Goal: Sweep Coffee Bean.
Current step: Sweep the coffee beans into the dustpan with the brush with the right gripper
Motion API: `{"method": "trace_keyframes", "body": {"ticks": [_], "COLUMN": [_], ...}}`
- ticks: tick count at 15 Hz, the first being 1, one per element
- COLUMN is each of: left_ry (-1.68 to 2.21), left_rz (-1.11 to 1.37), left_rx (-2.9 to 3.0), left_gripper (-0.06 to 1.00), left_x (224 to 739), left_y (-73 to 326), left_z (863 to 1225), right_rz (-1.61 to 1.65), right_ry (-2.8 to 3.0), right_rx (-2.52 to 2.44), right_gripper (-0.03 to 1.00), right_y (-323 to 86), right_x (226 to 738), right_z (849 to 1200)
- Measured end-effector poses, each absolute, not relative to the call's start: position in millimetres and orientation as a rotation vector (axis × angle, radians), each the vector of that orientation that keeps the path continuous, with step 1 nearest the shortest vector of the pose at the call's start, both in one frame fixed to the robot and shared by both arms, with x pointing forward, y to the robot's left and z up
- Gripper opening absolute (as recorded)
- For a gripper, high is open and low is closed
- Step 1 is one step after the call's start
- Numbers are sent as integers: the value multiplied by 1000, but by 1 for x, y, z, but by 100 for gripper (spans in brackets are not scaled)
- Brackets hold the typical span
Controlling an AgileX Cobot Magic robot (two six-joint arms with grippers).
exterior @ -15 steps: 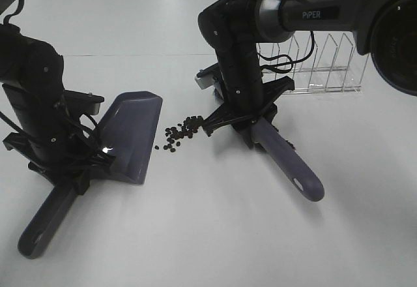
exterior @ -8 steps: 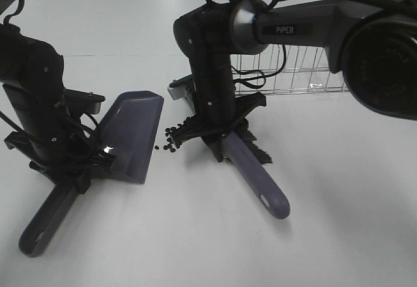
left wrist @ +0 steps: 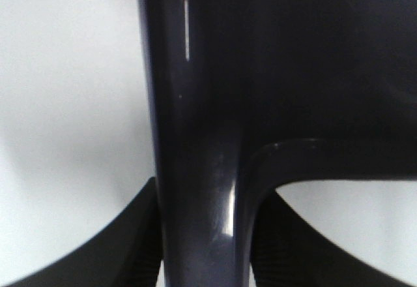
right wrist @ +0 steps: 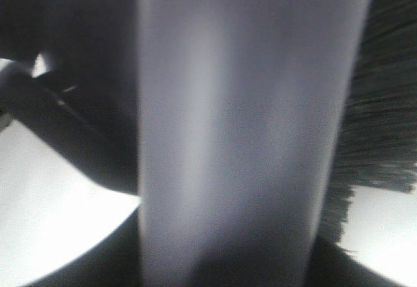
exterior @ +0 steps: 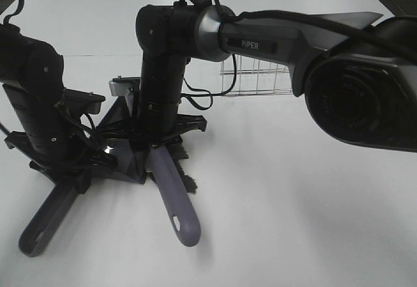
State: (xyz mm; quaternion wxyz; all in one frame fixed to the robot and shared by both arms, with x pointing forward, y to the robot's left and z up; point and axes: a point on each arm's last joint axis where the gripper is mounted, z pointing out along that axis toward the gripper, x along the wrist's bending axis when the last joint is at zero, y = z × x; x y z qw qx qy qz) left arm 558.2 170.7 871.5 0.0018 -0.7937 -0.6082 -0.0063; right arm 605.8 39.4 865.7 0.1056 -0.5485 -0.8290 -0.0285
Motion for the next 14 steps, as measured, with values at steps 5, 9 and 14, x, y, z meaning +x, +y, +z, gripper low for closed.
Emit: {"method": "trace_keyframes", "body": {"ticks": [5, 9, 14], "left_ry": [-1908, -1905, -1905], "left_rz": [-26, -28, -28], "left_rx": [-2494, -2496, -2496], "left_gripper": [33, 33, 33], "left_x": [559, 559, 559], "left_y": [171, 171, 171], "left_z": [871, 871, 871], "right_rz": [-283, -327, -351], "right_ry": [-2487, -2576, -2670], "right_rx": [-1547, -1570, -1614], "right_gripper": [31, 31, 31], "right_y": [60, 58, 43], "right_x": [616, 624, 636], "right_z": [901, 909, 930]}}
